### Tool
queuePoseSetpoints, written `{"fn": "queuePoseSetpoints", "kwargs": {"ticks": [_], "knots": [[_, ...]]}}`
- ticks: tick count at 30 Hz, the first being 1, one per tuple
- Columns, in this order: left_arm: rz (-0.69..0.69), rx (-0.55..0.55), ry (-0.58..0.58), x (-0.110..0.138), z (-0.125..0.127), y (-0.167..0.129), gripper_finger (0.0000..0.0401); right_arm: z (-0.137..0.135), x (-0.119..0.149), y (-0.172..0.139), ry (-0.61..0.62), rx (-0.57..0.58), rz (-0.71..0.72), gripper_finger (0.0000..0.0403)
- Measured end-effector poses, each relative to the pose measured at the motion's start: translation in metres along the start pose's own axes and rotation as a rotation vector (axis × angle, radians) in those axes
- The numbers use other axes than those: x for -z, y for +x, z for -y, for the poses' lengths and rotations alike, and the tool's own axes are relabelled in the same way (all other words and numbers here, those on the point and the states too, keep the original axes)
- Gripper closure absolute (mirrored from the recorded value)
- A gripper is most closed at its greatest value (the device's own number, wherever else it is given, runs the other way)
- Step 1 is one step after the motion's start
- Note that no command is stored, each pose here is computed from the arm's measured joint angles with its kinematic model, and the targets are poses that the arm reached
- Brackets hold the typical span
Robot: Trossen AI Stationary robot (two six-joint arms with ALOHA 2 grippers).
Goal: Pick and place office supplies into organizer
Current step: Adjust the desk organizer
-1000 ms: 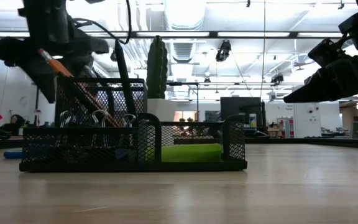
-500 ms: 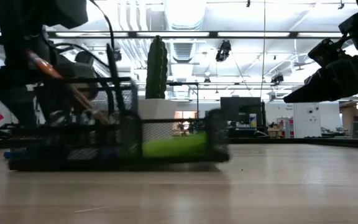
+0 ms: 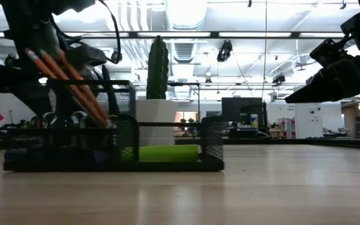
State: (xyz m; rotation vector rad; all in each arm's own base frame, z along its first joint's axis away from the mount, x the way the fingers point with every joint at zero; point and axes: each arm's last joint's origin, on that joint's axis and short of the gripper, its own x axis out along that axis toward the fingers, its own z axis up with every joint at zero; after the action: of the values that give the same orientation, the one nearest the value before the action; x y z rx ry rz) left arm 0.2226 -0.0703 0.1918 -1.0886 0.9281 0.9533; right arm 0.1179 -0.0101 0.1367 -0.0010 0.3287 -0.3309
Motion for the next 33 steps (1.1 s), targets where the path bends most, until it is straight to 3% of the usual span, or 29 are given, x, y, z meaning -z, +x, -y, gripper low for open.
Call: {"fn": "queuePoseSetpoints", "kwargs": {"ticks": [13, 20, 27, 33], "knots": [[0.009, 0.201, 0.051, 0.002, 0.028, 0.018, 0.023, 0.0, 0.0, 0.0, 0.001, -0.001, 0.005, 0.0394], [0.079, 0.163, 0.075, -0.007, 0.014, -0.002, 0.023, 0.0, 0.0, 0.0, 0.001, -0.001, 0.004, 0.0394], [0.125, 0.236, 0.048, -0.017, 0.002, -0.032, 0.023, 0.0, 0.0, 0.0, -0.002, -0.001, 0.002, 0.0394], [0.068, 0.123, -0.002, -0.013, -0.013, -0.027, 0.023, 0.0, 0.0, 0.0, -0.003, 0.0, 0.0, 0.0394]]}}
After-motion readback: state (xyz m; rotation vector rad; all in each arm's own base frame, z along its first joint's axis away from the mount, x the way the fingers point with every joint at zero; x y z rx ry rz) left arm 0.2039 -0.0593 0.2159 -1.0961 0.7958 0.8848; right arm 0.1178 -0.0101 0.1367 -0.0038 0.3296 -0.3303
